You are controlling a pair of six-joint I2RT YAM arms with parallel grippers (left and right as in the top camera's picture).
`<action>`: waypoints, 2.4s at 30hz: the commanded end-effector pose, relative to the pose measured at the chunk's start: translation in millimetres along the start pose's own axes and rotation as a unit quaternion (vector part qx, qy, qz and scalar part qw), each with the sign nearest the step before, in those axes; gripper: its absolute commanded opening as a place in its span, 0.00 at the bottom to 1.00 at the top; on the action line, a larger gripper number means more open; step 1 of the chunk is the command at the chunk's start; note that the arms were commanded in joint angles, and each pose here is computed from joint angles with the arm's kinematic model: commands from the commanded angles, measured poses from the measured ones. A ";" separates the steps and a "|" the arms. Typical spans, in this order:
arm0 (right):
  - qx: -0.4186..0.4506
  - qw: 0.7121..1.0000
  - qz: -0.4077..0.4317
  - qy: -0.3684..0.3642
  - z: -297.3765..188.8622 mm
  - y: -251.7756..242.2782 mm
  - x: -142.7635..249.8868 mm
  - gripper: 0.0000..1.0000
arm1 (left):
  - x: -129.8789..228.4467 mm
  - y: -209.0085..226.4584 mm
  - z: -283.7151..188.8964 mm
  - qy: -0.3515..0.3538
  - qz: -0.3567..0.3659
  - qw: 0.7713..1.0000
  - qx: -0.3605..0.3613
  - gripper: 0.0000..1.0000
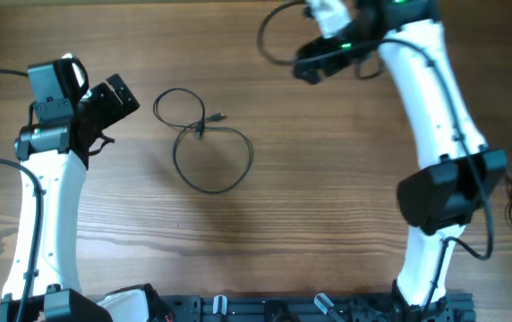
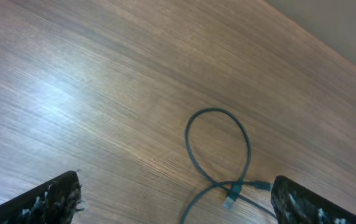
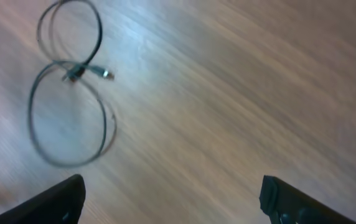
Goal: Untangle cables
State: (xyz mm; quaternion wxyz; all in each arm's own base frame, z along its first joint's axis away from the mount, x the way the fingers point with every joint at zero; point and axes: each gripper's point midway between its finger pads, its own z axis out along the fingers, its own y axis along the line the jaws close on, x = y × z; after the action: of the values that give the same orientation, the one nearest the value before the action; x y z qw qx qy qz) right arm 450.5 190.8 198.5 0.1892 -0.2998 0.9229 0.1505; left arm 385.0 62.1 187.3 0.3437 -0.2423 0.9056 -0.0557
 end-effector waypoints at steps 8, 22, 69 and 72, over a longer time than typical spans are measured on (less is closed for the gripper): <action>0.028 0.998 0.002 -0.059 113.9 58.0 -12.1 0.82 | -5.6 -7.8 -6.3 -0.008 0.025 0.999 0.022 1.00; -0.073 0.986 -0.151 0.003 156.4 130.8 46.6 0.86 | -6.4 -12.4 -6.6 -0.009 0.037 0.999 0.035 1.00; -0.019 0.997 -0.070 0.040 213.8 102.5 76.1 0.47 | -2.0 -20.0 -7.3 0.002 0.037 0.998 0.058 1.00; -0.019 0.996 -0.069 0.047 215.4 102.1 81.9 0.46 | -2.0 -20.0 -7.3 0.002 0.037 0.998 0.058 1.00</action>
State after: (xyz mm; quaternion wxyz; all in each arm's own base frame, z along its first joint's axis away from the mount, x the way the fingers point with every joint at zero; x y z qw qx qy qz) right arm 392.4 315.9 4.3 0.1712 -0.3726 0.9018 0.1363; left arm 388.6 45.1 190.2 0.3457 -0.1995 0.9121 -0.0939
